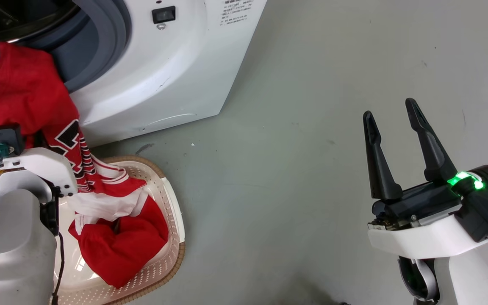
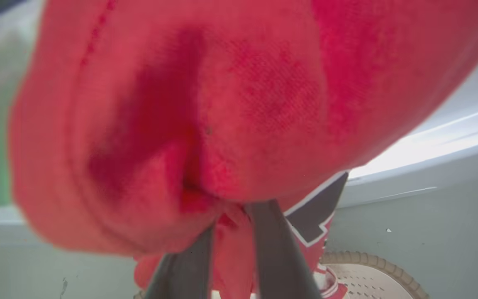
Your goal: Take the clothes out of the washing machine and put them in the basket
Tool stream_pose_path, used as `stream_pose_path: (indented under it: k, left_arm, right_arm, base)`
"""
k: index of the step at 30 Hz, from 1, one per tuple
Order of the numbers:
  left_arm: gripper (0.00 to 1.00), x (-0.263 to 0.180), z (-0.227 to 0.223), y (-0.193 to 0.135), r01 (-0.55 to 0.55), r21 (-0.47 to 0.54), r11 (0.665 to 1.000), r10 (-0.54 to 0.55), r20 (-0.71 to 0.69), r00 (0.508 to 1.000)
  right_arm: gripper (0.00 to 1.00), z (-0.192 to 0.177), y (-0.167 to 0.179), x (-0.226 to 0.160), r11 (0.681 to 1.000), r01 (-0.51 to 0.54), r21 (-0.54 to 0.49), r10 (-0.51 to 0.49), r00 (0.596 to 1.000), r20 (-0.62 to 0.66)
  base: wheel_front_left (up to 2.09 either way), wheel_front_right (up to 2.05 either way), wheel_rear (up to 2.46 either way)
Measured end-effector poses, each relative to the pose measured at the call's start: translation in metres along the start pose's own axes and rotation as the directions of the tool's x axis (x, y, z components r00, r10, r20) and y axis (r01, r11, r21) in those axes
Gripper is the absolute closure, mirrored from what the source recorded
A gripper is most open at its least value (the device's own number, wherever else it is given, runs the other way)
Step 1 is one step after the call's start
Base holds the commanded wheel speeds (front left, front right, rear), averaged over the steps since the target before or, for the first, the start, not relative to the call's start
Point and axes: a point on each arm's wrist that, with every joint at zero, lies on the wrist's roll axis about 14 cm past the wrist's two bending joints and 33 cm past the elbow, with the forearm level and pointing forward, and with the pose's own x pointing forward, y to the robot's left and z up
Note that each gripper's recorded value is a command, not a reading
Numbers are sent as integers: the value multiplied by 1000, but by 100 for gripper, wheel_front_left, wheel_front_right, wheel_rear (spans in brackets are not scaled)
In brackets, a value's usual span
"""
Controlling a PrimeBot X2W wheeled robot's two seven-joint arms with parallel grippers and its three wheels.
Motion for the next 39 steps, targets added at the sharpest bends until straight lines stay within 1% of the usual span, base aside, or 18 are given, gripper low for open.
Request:
stream_pose_path:
  k: [9, 14, 16, 17, 25, 28, 34, 39]
  left_arm:
    - [100, -12, 20, -4, 16, -21, 1000, -15, 47, 999]
    - [100, -32, 35, -6, 27, -31, 999, -24, 98, 995]
    - [100, -46, 47, -8, 39, -19, 999, -36, 140, 989]
    - [100, -46, 47, -8, 39, -19, 999, -36, 140, 989]
    - [100, -95, 63, -12, 61, 7, 998, -61, 215, 975]
    - [100, -113, 67, -17, 80, 32, 996, -85, 237, 968]
    - [100, -146, 62, -30, 126, 85, 988, -144, 245, 959]
    - [100, -159, 51, -37, 160, 113, 981, -181, 221, 958]
  right_arm:
    - [0, 10, 3, -3, 1000, -8, 2, 8, 1000, 26]
    - [0, 17, 6, -11, 1000, -13, -1, 14, 999, 38]
    - [0, 22, 9, -16, 1000, -21, -1, 21, 999, 48]
    - [0, 22, 9, -16, 1000, -21, -1, 21, 999, 48]
    - [0, 37, 17, -33, 999, -38, 5, 37, 996, 79]
    - [0, 41, 20, -40, 999, -45, 6, 44, 995, 89]
    - [0, 49, 26, -51, 998, -58, 10, 57, 993, 108]
    - [0, 53, 27, -54, 998, -64, 10, 62, 991, 120]
  base:
    - [0, 0, 0]
    - [0, 0, 0]
    - [0, 0, 0]
    - [0, 0, 0]
    - [0, 0, 0]
    - [0, 0, 0]
    - [0, 0, 0]
    - [0, 0, 0]
